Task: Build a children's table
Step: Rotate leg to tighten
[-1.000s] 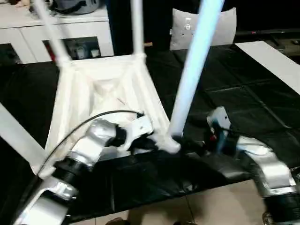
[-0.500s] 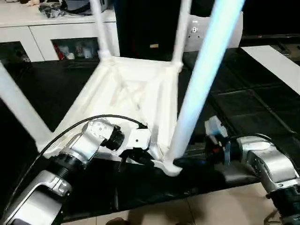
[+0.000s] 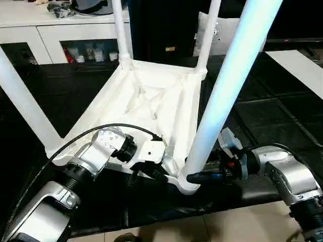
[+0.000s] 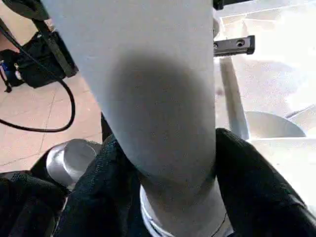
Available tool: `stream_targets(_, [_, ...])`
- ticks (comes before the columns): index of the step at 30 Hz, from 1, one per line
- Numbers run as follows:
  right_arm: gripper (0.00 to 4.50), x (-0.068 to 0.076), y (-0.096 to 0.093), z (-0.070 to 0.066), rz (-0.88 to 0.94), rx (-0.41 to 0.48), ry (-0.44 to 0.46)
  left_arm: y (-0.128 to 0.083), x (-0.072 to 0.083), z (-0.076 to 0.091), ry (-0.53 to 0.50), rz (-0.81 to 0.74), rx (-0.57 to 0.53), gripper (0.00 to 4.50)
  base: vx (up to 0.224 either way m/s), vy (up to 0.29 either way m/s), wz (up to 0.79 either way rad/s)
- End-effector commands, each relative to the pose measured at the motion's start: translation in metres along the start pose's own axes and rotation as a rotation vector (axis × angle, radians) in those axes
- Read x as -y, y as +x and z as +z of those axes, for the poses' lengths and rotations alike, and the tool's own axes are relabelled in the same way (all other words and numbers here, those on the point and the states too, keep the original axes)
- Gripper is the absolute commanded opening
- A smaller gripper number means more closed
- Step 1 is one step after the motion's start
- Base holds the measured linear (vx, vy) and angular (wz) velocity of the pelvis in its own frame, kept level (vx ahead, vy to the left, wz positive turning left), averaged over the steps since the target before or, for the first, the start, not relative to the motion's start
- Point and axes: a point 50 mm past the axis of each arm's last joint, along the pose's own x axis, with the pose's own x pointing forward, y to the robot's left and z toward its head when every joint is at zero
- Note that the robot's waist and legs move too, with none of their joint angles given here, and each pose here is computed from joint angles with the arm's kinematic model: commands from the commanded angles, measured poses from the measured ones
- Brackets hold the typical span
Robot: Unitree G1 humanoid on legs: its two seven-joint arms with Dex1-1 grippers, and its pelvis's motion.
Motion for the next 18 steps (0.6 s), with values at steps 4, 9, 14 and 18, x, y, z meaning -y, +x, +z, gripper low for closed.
stream_targets(4, [2.06, -0.006, 0.007, -0.003, 0.048, -0.005, 0.029, 0.002, 0.001, 0.000, 0.000, -0.028, -0.025, 0.00, 0.000, 0.000, 0.00])
stream_targets(9, [2.05, 0.000, 0.017, -0.003, -0.116, 0.023, 0.070, 0.001, -0.002, 0.001, -0.094, 0.073, 0.025, 0.00, 0.000, 0.000, 0.00])
stream_targets(14, [2.03, 0.011, 0.029, -0.003, -0.335, 0.053, 0.082, 0.002, -0.004, 0.004, -0.179, 0.168, 0.051, 0.00, 0.000, 0.000, 0.00])
stream_targets(18, [1.99, 0.021, 0.042, -0.001, -0.496, 0.107, 0.129, 0.007, -0.010, 0.012, -0.277, 0.288, 0.093, 0.00, 0.000, 0.000, 0.00])
